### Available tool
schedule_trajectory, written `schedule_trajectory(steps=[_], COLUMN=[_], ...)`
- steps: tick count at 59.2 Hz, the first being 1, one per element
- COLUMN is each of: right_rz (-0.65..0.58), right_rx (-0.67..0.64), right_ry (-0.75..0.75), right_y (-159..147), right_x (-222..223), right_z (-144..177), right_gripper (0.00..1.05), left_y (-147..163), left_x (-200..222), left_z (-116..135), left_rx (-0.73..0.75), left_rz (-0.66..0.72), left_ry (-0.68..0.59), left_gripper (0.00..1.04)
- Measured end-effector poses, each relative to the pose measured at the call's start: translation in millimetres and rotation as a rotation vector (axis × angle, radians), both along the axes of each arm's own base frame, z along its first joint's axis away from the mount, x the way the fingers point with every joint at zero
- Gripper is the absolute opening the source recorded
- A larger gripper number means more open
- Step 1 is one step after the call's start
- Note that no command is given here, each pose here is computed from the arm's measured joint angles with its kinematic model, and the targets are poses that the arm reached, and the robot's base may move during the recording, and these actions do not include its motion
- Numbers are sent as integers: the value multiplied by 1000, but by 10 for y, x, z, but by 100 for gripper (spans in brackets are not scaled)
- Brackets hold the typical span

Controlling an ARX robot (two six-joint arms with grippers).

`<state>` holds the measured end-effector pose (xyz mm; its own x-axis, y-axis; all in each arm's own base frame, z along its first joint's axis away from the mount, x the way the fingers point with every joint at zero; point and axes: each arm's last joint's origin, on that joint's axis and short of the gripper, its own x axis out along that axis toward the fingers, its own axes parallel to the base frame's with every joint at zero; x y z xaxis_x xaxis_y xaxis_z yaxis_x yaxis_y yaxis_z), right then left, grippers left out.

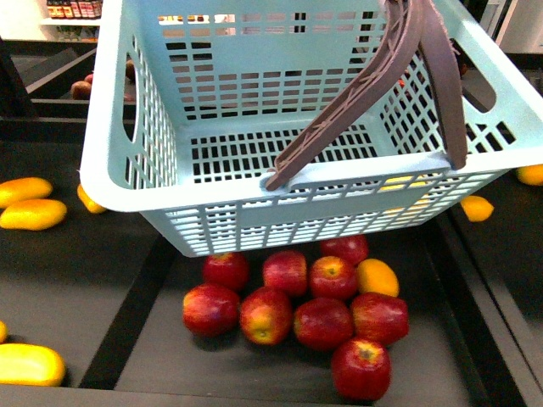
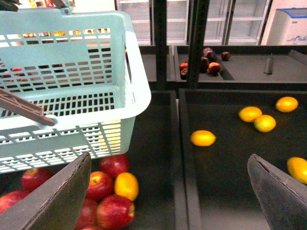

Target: Pick lemon and mango into basket

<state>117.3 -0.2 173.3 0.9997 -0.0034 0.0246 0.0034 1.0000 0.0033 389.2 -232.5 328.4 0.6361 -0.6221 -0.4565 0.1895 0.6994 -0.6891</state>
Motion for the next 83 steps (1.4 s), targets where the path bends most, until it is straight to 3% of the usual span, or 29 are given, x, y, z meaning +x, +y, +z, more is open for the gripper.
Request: schedule_trajectory(steps=[83], right_rz=[3], right_rx=[0], right_ry=[0], right_y=[2], right_x=[-1], right_z=[-1], right_gripper=[96], left_y=[49], left_x=[30], left_z=[-4], left_rx=[11], left_rz=[19], left_ry=[-7], left_gripper=[5])
